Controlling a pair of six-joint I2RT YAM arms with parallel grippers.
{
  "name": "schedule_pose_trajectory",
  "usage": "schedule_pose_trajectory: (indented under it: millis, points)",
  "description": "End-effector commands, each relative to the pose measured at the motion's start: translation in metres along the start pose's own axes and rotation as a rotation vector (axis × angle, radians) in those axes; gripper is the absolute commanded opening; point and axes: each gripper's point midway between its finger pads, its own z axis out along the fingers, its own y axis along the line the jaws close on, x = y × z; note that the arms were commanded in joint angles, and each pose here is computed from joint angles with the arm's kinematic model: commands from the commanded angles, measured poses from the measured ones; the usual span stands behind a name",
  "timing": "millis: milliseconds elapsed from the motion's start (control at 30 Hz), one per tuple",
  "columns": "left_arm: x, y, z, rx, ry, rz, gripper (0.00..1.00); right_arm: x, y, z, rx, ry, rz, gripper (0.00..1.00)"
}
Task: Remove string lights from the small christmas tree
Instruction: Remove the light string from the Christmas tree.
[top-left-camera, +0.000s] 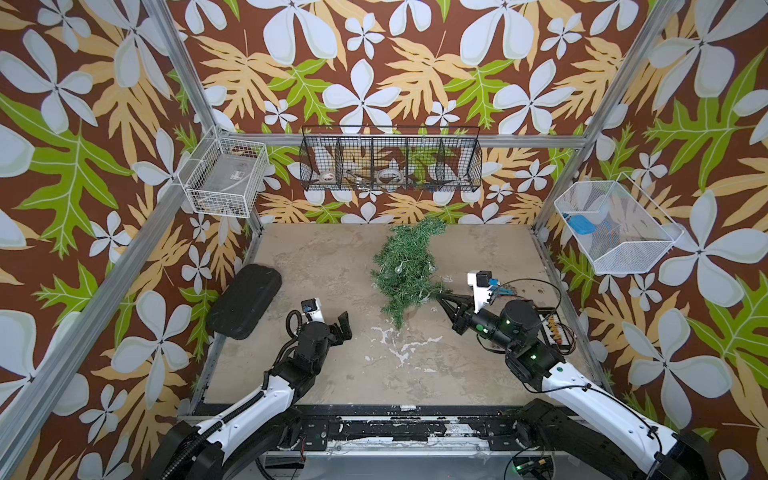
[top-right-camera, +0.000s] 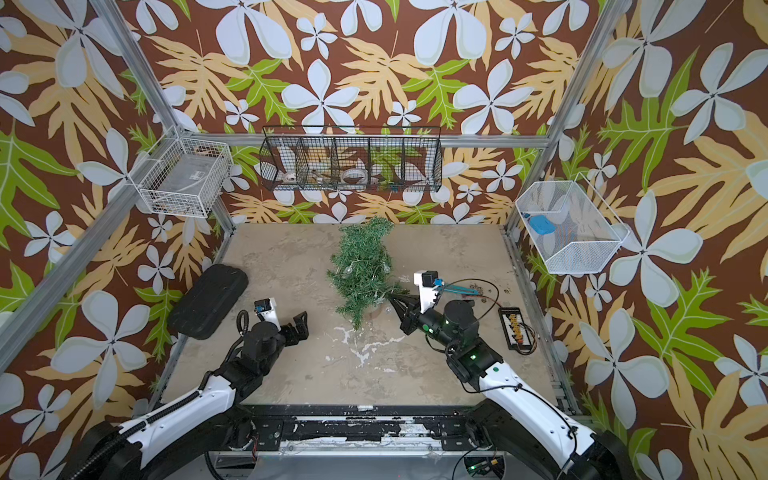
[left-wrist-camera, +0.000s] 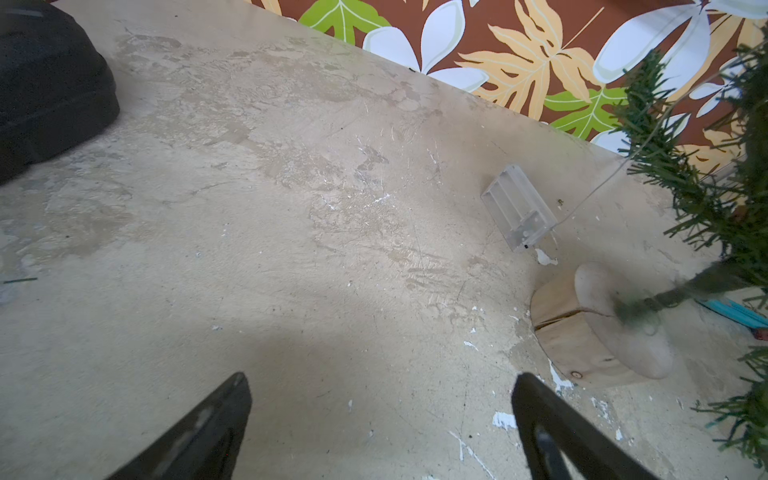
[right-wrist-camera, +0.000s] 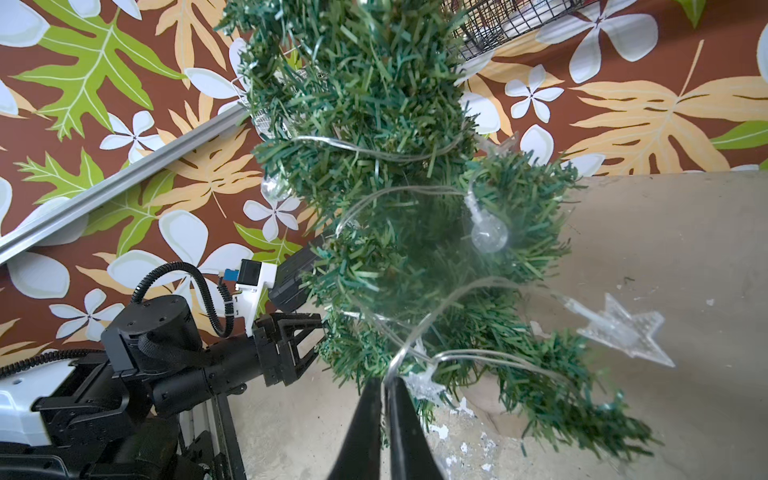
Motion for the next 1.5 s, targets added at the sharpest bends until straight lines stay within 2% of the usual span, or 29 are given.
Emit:
schedule_pose_trajectory:
  millis: [0,133,433,633,900,1467]
  points:
    - [-0.003,0.000,0.000,-0.005,-0.011,-0.007,1.00,-0.013,0.007,-0.003,-0.027,-0.060,0.024,0.12]
    - [-0.003,0.000,0.000,-0.006,-0.013,-0.007,1.00,-0.017,0.011,-0.007,-0.046,-0.089,0.047,0.20]
    - [-0.002,0.001,0.000,-0.010,-0.010,-0.008,1.00,-0.014,0.014,-0.006,-0.092,-0.102,0.102,0.30]
    - [-0.002,0.002,0.000,-0.011,-0.010,-0.007,1.00,-0.023,0.020,-0.014,-0.109,-0.147,0.096,0.40]
    - [-0.002,0.001,0.001,-0.010,-0.005,-0.006,1.00,-0.007,0.006,-0.005,-0.058,-0.097,0.074,0.40]
    - [-0.003,0.001,0.000,-0.012,-0.009,-0.007,1.00,-0.004,-0.007,0.026,0.034,-0.035,-0.066,0.41]
